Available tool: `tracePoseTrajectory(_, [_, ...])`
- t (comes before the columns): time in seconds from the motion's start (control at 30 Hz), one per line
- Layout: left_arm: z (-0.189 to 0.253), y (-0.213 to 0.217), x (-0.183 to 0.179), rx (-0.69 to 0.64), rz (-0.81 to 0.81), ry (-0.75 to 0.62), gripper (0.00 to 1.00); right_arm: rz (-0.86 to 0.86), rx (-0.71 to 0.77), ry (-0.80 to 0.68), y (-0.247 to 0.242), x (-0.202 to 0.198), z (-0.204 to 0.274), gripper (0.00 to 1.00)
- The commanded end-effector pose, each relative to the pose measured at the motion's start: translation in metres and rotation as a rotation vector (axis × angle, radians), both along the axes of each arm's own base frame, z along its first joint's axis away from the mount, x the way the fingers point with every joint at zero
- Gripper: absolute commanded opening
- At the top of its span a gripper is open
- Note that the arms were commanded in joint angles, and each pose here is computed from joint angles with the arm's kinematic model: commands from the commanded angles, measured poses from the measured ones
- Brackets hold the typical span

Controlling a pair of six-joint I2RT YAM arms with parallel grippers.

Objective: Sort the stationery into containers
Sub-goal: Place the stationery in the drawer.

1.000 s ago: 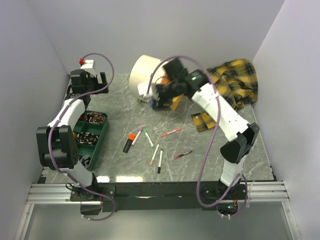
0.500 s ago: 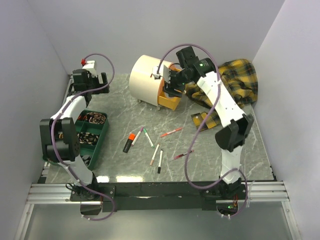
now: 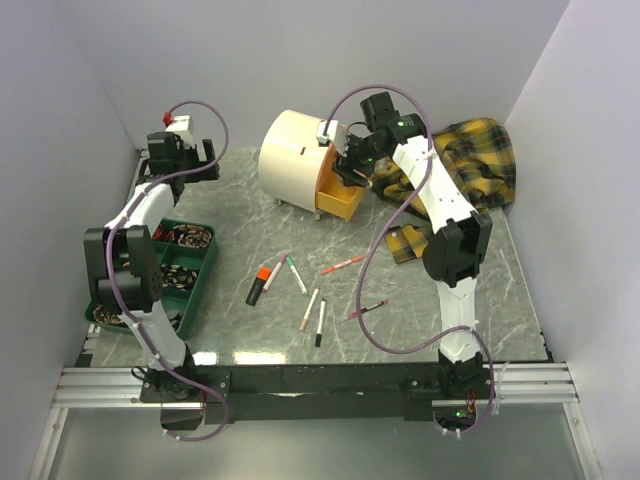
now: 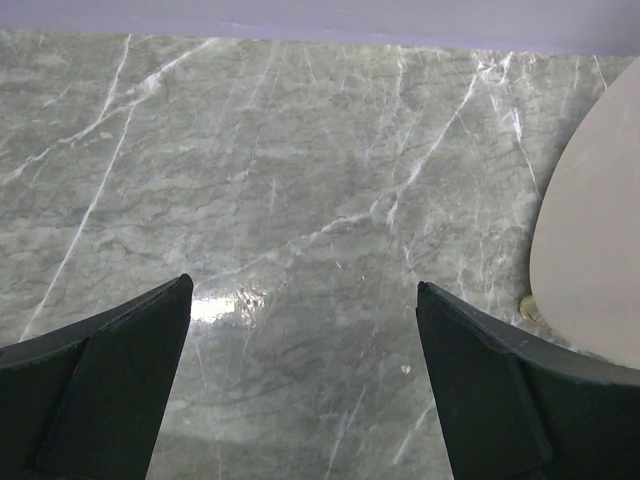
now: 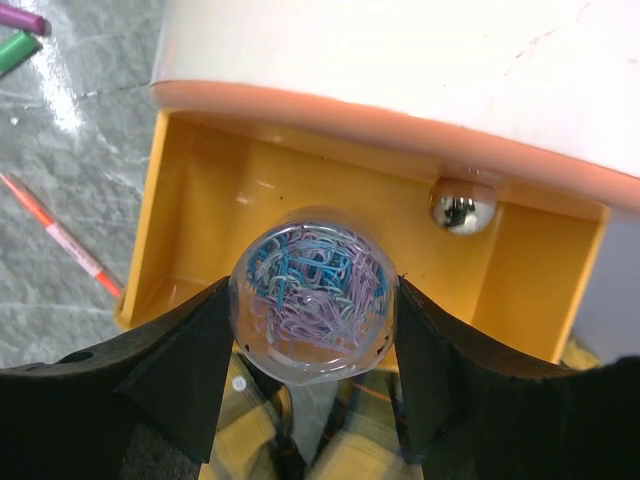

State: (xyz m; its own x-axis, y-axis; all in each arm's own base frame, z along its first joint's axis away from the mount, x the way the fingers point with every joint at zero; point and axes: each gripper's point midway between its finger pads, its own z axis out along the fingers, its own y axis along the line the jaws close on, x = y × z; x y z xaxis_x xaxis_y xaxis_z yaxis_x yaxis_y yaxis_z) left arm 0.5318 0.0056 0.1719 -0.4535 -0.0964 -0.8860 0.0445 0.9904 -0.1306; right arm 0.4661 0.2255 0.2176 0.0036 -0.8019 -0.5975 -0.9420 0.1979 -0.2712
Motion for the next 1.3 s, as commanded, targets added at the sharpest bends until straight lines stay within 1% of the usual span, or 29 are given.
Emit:
tracePoseTrajectory(0.0, [0.014,0.003,0.013,0.011,0.004,-0.032,1.0,-0.034,0.108,-0.025,0.015,0.02,0.011,0.27])
tracePoseTrajectory(0.1, [0.011,0.004,0.015,0.015,-0.001,-0.022,0.99,-0.045,0.114,-0.015,0.017,0.027,0.001,0.29])
tracePoseTrajectory(0.17, [0.01,0.004,0.018,0.017,-0.003,-0.021,0.99,-0.057,0.114,-0.011,0.018,0.031,-0.004,0.32])
tracePoseTrajectory(0.2, [0.009,0.004,0.018,0.019,-0.005,-0.018,0.99,-0.072,0.116,-0.002,0.018,0.032,-0.007,0.38])
tracePoseTrajectory(0.27, [0.006,0.005,0.021,0.02,-0.005,-0.014,0.99,-0.088,0.125,-0.009,0.018,0.035,-0.006,0.45])
tracePoseTrajectory(0.3, [0.005,0.004,0.022,0.018,-0.006,-0.012,0.99,-0.09,0.127,-0.011,0.019,0.035,-0.006,0.5])
tracePoseTrajectory(0.4, [0.004,0.002,0.024,0.011,-0.014,-0.012,0.99,-0.112,0.138,-0.031,0.017,0.038,0.002,0.58])
tracePoseTrajectory(0.5, [0.003,0.0,0.027,0.002,-0.018,-0.014,0.99,-0.138,0.157,-0.047,0.015,0.038,0.014,0.63])
tracePoseTrajectory(0.67, [0.002,-0.002,0.033,-0.015,-0.032,-0.016,0.99,-0.166,0.169,-0.038,0.009,0.028,0.027,0.66])
tracePoseTrajectory(0.87, [0.004,-0.006,0.041,-0.03,-0.045,-0.031,0.99,-0.216,0.207,0.019,0.003,0.017,0.026,0.71])
tracePoseTrajectory(0.97, [0.005,-0.008,0.043,-0.044,-0.052,-0.036,0.99,-0.223,0.203,0.041,0.002,0.013,0.02,0.73])
tracePoseTrajectory(1.07, [0.007,-0.01,0.043,-0.051,-0.055,-0.043,0.99,-0.238,0.204,0.049,0.001,0.014,0.016,0.78])
tracePoseTrajectory(1.17, [0.006,-0.012,0.043,-0.06,-0.054,-0.042,1.0,-0.246,0.213,0.052,0.003,0.018,0.016,0.79])
tracePoseTrajectory(1.27, [0.009,-0.013,0.041,-0.058,-0.06,-0.047,1.0,-0.262,0.244,0.028,0.002,0.019,0.033,0.78])
